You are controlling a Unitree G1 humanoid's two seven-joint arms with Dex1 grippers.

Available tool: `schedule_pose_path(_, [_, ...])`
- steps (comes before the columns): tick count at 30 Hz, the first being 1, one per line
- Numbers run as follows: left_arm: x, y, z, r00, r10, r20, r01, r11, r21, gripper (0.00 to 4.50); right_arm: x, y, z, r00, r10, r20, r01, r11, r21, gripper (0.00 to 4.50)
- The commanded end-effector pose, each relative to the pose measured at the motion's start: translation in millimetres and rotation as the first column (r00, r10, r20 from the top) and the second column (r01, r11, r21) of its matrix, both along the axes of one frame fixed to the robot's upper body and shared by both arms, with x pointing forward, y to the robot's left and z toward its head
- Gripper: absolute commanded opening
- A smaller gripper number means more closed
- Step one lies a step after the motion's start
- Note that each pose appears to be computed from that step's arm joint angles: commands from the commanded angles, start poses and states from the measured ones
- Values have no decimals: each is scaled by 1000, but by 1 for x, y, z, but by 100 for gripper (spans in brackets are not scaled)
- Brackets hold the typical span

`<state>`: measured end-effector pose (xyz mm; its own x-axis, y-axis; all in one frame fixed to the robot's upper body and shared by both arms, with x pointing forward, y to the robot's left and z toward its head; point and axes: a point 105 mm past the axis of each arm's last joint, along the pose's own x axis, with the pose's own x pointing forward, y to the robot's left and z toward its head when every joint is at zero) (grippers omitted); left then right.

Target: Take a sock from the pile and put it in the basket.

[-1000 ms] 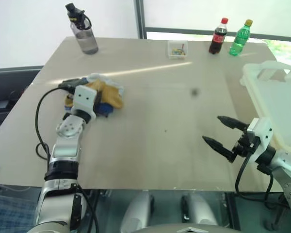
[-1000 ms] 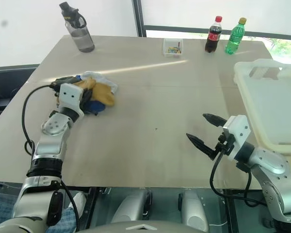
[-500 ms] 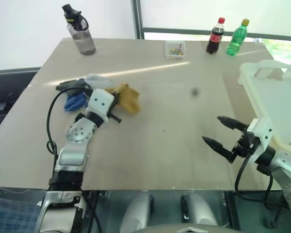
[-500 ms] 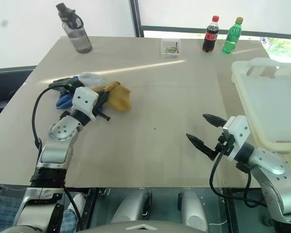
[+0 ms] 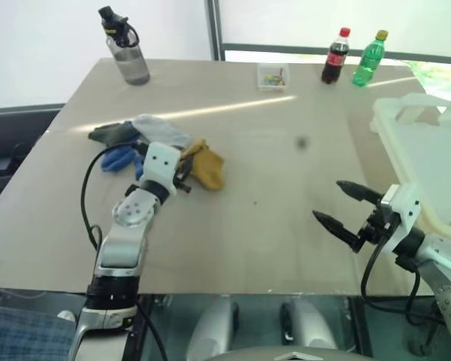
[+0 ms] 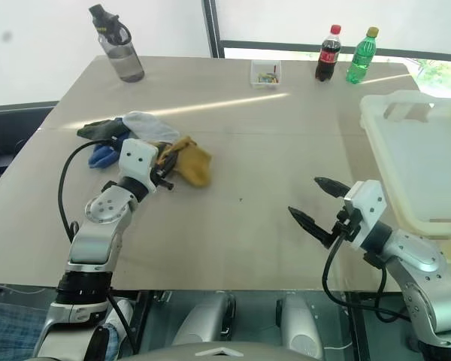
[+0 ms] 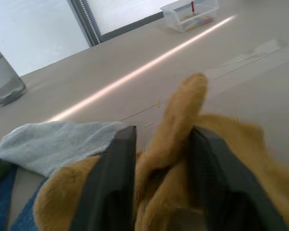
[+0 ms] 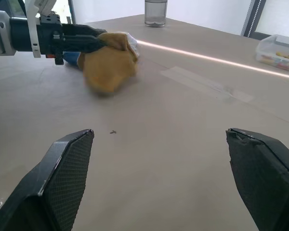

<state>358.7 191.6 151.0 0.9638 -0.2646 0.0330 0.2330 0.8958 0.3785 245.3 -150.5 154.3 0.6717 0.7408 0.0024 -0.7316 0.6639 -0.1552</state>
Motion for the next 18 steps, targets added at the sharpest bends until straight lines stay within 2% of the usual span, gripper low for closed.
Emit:
schedule_pose_path(1, [-2, -3, 0, 1000, -23, -11, 24, 999, 39, 176, -3, 5, 12, 998, 23, 58, -24, 1000, 4, 450])
schedule_pose_path(6, [-2, -5, 7, 999, -32, 14, 32, 999, 40, 176, -3, 5, 11, 998, 24, 58, -24, 1000, 4, 450])
schedule_pose_path(10, [-1, -5, 2, 999, -44, 3, 43, 996, 77, 176, -3, 6, 11, 998, 25, 58, -25, 1000, 6, 450])
schedule_pose_path(11, [-1, -5, 2, 999, -46, 4, 46, 995, 83, 127, -3, 7, 11, 998, 24, 59, -25, 1000, 6, 450])
schedule_pose_path(12, [-1, -5, 2, 999, -48, 3, 48, 995, 87, 123, -3, 7, 11, 998, 24, 59, -25, 1000, 7, 450])
schedule_pose_path(13, [0, -5, 1, 999, -51, 0, 51, 994, 94, 97, -3, 7, 11, 998, 24, 59, -24, 1000, 7, 450])
schedule_pose_path(15, [1, -4, 0, 999, -48, -2, 48, 993, 107, 7, -3, 7, 10, 998, 24, 59, -24, 1000, 8, 450])
schedule_pose_path(18, [3, -8, 2, 998, -58, 8, 57, 993, 107, 2, -3, 8, 10, 998, 24, 59, -25, 1000, 9, 450])
